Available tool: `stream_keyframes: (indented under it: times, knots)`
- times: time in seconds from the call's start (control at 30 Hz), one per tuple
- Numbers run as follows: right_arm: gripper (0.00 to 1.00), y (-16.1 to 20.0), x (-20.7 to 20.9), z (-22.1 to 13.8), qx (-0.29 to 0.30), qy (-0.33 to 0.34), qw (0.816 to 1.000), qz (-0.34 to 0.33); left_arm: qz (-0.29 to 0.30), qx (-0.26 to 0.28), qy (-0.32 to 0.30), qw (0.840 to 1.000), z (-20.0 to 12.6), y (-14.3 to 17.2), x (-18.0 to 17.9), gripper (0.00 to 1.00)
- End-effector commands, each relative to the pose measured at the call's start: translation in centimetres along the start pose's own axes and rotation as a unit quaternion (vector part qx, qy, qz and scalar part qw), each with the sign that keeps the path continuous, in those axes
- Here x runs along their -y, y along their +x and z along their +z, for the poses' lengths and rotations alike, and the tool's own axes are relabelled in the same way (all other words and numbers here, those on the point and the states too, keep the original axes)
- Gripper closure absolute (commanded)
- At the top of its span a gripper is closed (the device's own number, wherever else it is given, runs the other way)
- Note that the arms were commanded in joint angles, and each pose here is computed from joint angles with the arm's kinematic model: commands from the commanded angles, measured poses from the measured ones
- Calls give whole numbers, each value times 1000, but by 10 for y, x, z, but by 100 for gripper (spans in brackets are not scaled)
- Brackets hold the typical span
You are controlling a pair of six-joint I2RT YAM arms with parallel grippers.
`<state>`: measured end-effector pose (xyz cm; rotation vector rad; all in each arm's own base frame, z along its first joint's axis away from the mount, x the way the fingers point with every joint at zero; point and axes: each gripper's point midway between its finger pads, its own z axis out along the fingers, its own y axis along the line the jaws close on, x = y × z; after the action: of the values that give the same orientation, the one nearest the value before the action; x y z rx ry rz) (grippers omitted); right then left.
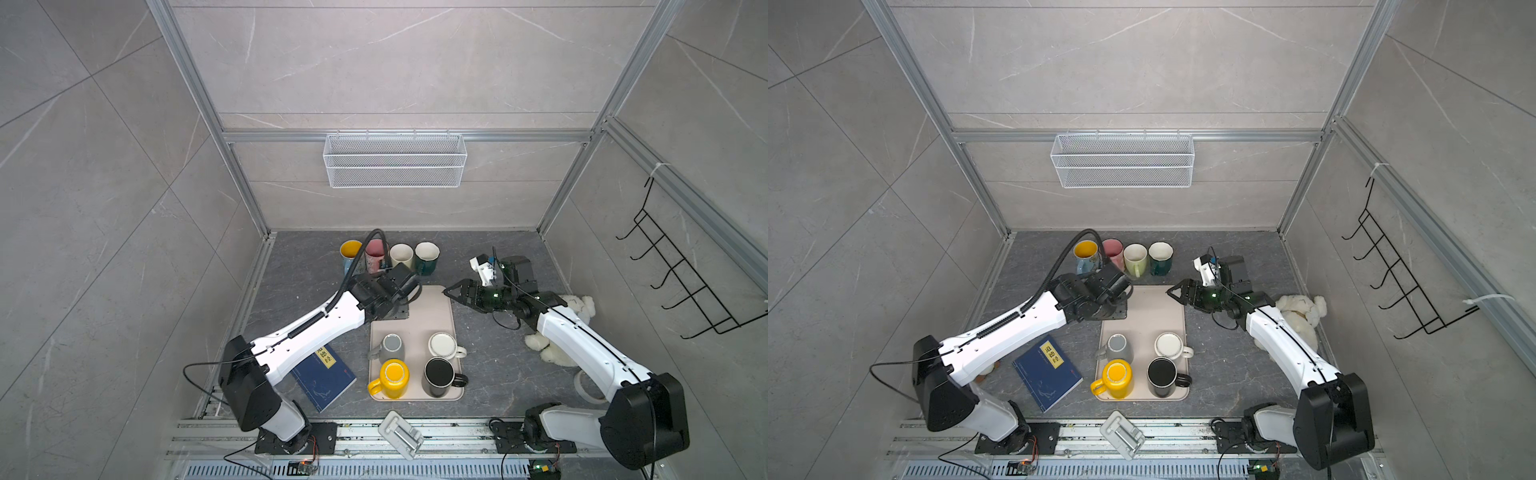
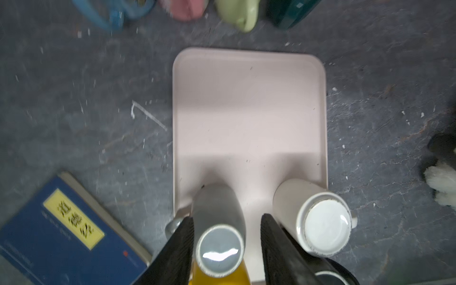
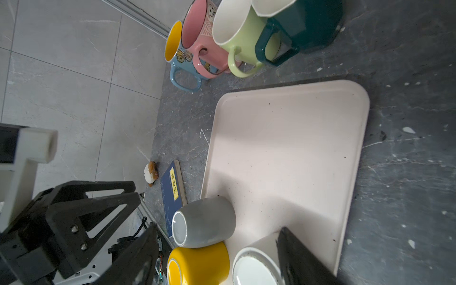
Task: Turn the mug right side up
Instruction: Place the mug at the top-center of the table, then pick up the mug from the tray.
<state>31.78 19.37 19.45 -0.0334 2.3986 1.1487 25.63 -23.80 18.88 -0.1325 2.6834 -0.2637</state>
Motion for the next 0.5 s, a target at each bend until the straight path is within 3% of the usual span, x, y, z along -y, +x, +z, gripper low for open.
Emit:
stream_keyframes:
  times: [0.0, 0.13, 0.3, 0.47]
  knots:
    - [23, -8, -8, 3, 5, -11, 1000, -11, -176, -41, 41, 983, -11, 13, -21, 55]
    - [23, -9, -7, 6, 4, -8, 1000, -12, -290, -54, 46, 954, -10, 35, -49, 56]
    - [23, -6, -2, 11, 1, -5, 1000, -6, -401, -71, 65, 911, 6, 54, -54, 58]
    - [23, -5, 1, 11, 0, 0, 1000, -6, -477, -107, 21, 872, 28, 71, -58, 62]
